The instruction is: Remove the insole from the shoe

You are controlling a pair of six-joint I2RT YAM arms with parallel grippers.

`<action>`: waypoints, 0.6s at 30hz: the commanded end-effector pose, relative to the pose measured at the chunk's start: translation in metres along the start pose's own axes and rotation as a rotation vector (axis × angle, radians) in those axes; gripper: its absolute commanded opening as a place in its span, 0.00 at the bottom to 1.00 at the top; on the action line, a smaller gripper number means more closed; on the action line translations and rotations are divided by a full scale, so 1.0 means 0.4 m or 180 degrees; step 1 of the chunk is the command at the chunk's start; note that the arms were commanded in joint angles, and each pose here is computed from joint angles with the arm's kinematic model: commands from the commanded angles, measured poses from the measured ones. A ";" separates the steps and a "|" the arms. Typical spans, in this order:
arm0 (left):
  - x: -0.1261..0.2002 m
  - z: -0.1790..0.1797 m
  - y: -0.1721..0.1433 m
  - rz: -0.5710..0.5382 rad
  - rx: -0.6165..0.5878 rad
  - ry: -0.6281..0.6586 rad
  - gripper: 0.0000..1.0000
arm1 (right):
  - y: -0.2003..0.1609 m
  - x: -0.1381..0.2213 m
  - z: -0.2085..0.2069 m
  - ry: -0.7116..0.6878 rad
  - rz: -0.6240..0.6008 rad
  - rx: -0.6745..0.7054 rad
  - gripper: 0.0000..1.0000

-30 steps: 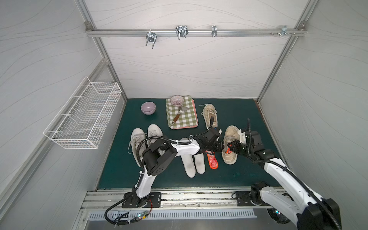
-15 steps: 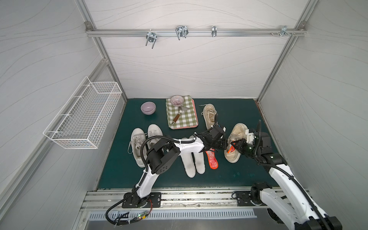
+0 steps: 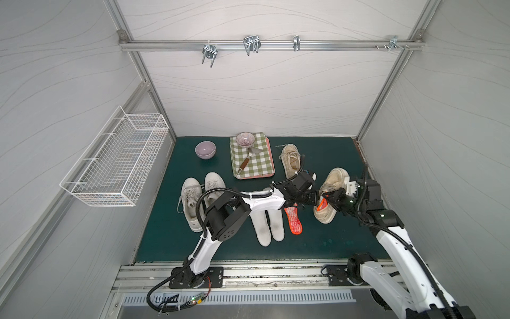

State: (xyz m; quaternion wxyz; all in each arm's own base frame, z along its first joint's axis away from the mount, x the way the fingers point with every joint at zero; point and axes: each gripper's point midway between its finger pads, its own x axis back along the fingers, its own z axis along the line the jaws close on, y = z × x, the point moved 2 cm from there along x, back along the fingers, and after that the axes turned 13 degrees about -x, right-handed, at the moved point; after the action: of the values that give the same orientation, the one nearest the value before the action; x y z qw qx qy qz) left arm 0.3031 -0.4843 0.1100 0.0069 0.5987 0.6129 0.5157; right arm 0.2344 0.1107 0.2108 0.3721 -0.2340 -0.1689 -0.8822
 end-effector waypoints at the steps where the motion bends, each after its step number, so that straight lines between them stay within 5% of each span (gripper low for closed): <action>1: -0.040 0.232 -0.177 0.0656 0.0174 0.1042 0.00 | -0.029 0.113 0.229 0.1042 0.0151 0.0524 0.00; 18: 0.048 0.124 -0.186 0.0283 -0.0290 0.0659 0.00 | 0.055 0.023 0.122 0.0481 -0.0047 0.0291 0.00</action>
State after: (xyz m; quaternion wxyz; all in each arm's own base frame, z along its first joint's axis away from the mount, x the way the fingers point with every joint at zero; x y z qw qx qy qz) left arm 0.2797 -0.4622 0.1011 0.0307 0.5825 0.6008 0.5466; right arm 0.2358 0.1089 0.1938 0.3866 -0.2702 -0.1492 -0.8691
